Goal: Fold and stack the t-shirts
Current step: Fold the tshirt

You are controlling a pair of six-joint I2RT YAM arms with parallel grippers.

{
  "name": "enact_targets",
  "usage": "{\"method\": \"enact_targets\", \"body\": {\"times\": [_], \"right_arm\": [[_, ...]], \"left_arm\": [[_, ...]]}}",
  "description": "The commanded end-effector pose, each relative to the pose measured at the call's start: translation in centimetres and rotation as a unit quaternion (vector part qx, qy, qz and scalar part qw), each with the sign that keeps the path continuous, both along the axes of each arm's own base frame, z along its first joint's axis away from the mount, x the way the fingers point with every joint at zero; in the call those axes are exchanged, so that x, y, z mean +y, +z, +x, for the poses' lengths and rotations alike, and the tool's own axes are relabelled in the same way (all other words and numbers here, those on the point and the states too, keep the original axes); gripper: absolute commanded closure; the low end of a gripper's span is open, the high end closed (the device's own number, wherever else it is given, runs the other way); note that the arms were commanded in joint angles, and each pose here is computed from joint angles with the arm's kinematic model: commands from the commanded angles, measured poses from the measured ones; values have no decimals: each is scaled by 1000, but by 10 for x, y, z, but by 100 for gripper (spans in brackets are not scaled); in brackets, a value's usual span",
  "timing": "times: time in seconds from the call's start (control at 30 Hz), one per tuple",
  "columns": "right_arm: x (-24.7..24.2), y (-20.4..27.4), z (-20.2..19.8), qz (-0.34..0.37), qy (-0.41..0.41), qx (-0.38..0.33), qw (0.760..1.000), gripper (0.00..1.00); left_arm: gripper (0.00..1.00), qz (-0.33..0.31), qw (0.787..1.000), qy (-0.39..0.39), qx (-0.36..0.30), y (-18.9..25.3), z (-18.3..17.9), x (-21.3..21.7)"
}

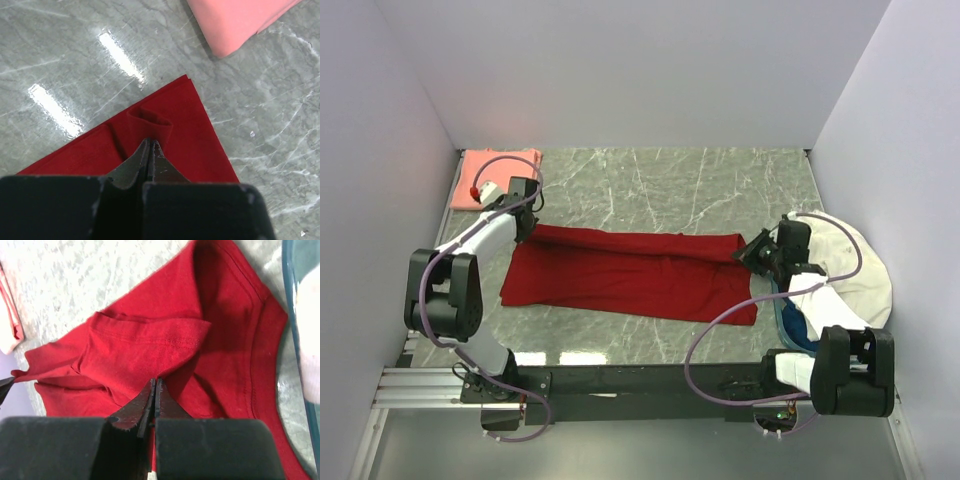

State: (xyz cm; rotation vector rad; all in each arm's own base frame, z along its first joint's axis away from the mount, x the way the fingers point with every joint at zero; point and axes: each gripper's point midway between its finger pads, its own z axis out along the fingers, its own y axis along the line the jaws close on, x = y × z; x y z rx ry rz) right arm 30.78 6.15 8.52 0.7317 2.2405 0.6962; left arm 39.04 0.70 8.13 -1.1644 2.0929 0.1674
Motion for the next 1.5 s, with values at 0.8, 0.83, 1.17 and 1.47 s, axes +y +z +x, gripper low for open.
{"method": "enact_targets", "body": {"times": [0.8,0.83,1.17,1.47], "right_arm": [[6,-24,-23,-1,22,-1,1000,93],[8,-24,-24,3,23,0,1000,82],[0,6,-22,-30,14,-33,999,55],[24,38,17,-95,42,-44,994,55]], "left_arm": [[95,-5,998,17,-64,5,-19,9],[93,-6,998,17,-61,2,-21,9],[60,-26,995,23,-94,18,-31,21],[60,-58,988,-41,-134,49,-22,-4]]}}
